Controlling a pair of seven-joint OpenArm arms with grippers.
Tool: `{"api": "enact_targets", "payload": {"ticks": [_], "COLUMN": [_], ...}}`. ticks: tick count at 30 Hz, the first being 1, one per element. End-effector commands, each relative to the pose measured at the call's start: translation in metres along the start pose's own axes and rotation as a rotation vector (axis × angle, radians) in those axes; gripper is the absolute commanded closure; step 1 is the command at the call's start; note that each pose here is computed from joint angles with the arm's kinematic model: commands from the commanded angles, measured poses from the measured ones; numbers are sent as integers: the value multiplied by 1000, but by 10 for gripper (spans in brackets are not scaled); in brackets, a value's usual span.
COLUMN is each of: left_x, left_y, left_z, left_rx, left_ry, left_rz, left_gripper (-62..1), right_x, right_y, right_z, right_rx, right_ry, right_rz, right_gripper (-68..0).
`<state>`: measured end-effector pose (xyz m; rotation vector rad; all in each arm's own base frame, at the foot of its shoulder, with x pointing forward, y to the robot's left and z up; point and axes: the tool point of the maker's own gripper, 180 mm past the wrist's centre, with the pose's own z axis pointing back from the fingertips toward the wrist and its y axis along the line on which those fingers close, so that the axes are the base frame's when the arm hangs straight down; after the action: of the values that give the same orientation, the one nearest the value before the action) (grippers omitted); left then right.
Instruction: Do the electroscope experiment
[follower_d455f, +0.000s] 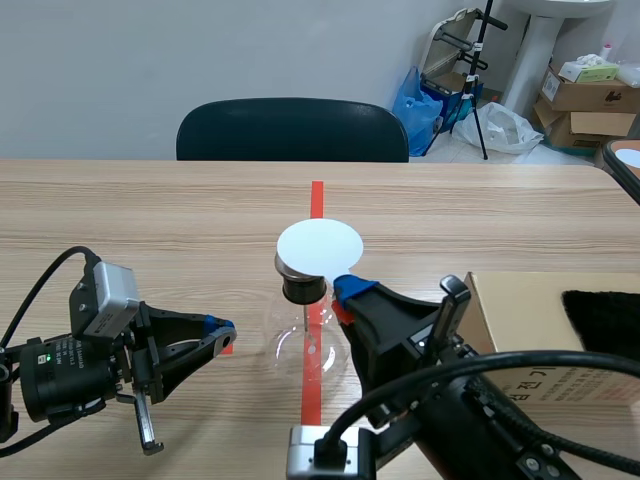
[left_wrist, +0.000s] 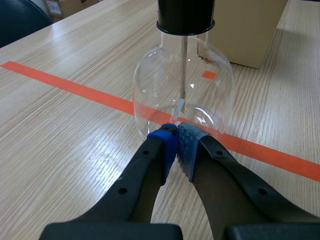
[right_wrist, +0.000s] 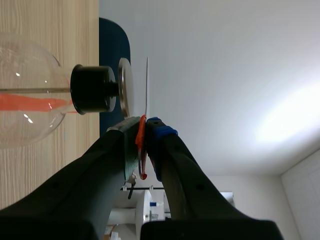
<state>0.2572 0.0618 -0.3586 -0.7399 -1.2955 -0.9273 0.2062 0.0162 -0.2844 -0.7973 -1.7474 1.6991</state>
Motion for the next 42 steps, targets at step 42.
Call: {"api": "enact_targets", "payload": {"ticks": [42], "left_x": [11], "left_y": [2], "left_z": [-4], "left_rx": [1], "left_ry": [-39], "left_rz": [-8], "left_gripper": [-30], "right_x": [-16], "right_y": [-2], "right_z": [1], "right_rx": [-7], "right_ry": [78], "right_rz": [13], "right_gripper": [-13]}}
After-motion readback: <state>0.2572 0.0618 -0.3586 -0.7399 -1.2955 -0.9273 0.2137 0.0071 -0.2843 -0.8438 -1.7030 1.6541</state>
